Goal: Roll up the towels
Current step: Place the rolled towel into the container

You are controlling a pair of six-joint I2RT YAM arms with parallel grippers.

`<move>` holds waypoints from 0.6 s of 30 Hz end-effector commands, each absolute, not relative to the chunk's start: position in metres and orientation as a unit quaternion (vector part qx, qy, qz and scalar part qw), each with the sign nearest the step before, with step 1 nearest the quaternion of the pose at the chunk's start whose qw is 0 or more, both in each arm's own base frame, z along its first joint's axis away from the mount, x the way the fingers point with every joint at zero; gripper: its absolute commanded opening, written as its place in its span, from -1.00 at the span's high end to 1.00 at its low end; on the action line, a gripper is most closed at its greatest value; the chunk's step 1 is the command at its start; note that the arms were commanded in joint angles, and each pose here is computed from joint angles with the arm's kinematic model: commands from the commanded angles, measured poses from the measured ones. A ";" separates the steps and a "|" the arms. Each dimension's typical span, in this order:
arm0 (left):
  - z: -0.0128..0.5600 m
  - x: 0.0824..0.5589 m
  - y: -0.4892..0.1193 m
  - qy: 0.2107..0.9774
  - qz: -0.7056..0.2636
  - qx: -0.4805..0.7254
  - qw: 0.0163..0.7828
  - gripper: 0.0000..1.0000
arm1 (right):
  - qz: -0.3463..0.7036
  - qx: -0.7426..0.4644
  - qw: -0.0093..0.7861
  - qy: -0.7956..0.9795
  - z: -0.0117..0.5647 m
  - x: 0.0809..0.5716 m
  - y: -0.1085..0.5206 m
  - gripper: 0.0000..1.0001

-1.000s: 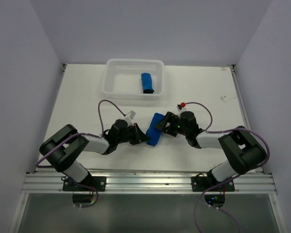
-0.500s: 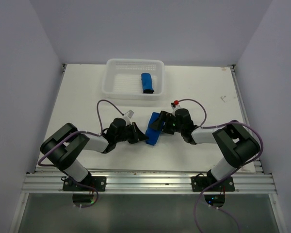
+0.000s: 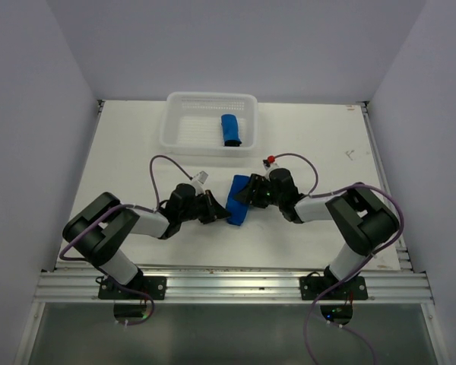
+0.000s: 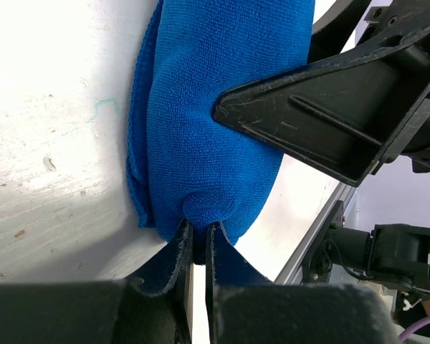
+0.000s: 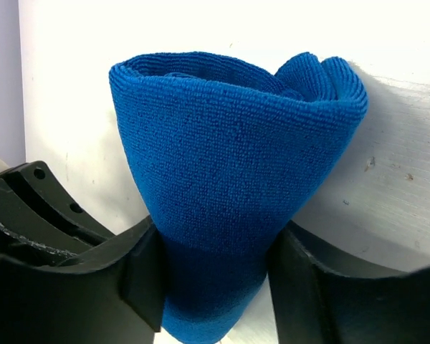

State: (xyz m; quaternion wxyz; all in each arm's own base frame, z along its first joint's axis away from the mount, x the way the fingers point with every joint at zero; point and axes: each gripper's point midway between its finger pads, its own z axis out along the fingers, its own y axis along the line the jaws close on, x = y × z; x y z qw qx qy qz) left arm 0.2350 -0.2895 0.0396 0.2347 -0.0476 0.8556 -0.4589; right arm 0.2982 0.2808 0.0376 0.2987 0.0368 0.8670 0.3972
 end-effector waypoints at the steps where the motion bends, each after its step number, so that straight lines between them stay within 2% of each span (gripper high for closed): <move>1: 0.033 0.240 -0.282 0.866 -0.434 -0.038 0.244 0.87 | 0.394 0.025 0.305 0.867 0.043 0.304 0.287 -0.02; 2: 0.036 0.241 -0.281 0.866 -0.433 -0.036 0.248 0.67 | 0.395 0.024 0.306 0.866 0.045 0.304 0.288 0.04; 5: 0.048 0.245 -0.277 0.864 -0.425 -0.030 0.268 0.25 | 0.392 0.022 0.304 0.868 0.051 0.306 0.288 0.20; 10: 0.067 0.252 -0.259 0.879 -0.369 -0.016 0.301 0.03 | 0.380 0.004 0.299 0.875 0.069 0.311 0.292 0.29; 14: 0.132 0.262 -0.238 0.857 -0.337 0.003 0.390 -0.12 | 0.359 -0.020 0.278 0.890 0.088 0.311 0.292 0.39; 18: 0.181 0.269 -0.194 0.840 -0.262 -0.016 0.475 -0.20 | 0.371 -0.046 0.287 0.882 0.137 0.323 0.305 0.47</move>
